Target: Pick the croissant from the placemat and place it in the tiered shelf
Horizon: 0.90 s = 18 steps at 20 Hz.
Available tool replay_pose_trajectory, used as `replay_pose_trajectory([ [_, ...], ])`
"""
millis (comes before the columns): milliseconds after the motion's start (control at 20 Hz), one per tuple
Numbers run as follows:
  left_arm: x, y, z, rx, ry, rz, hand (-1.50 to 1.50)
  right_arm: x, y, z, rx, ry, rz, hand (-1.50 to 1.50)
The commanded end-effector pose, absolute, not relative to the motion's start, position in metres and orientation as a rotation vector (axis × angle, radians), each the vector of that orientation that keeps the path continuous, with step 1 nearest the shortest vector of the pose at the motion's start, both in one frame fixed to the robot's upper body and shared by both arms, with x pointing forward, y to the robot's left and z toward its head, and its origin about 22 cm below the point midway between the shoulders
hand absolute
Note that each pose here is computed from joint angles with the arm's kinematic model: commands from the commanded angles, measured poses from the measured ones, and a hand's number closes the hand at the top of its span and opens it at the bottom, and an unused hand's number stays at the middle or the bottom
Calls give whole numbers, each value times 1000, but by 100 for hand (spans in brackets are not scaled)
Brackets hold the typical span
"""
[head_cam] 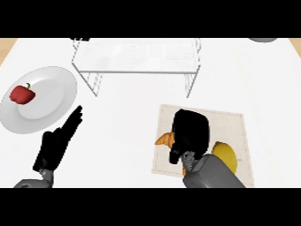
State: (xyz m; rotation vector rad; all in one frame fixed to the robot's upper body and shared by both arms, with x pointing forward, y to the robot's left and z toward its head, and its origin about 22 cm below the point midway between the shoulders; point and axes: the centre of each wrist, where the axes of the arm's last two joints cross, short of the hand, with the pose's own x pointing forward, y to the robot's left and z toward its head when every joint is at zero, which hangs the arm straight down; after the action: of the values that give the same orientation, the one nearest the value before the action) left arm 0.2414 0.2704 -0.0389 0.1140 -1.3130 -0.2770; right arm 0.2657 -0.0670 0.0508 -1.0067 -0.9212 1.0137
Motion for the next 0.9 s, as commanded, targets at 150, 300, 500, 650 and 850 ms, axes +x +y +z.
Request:
replay_pose_trajectory([
  [150,233,268,-39,132,-1303,-277,0,231,-63,131,-1129,-978,768,150],
  [300,247,259,-31,122,-1308,-283,0,221,-59,155,-1233,-1072,707,150],
  [500,247,259,-28,117,-1298,-289,0,222,-62,203,-1186,-1307,485,150],
  [650,248,275,-28,113,-1290,-276,0,228,-70,235,-1209,-1365,405,150],
  [850,236,259,-46,106,-1297,-288,0,248,-59,251,-1246,-1359,392,150],
])
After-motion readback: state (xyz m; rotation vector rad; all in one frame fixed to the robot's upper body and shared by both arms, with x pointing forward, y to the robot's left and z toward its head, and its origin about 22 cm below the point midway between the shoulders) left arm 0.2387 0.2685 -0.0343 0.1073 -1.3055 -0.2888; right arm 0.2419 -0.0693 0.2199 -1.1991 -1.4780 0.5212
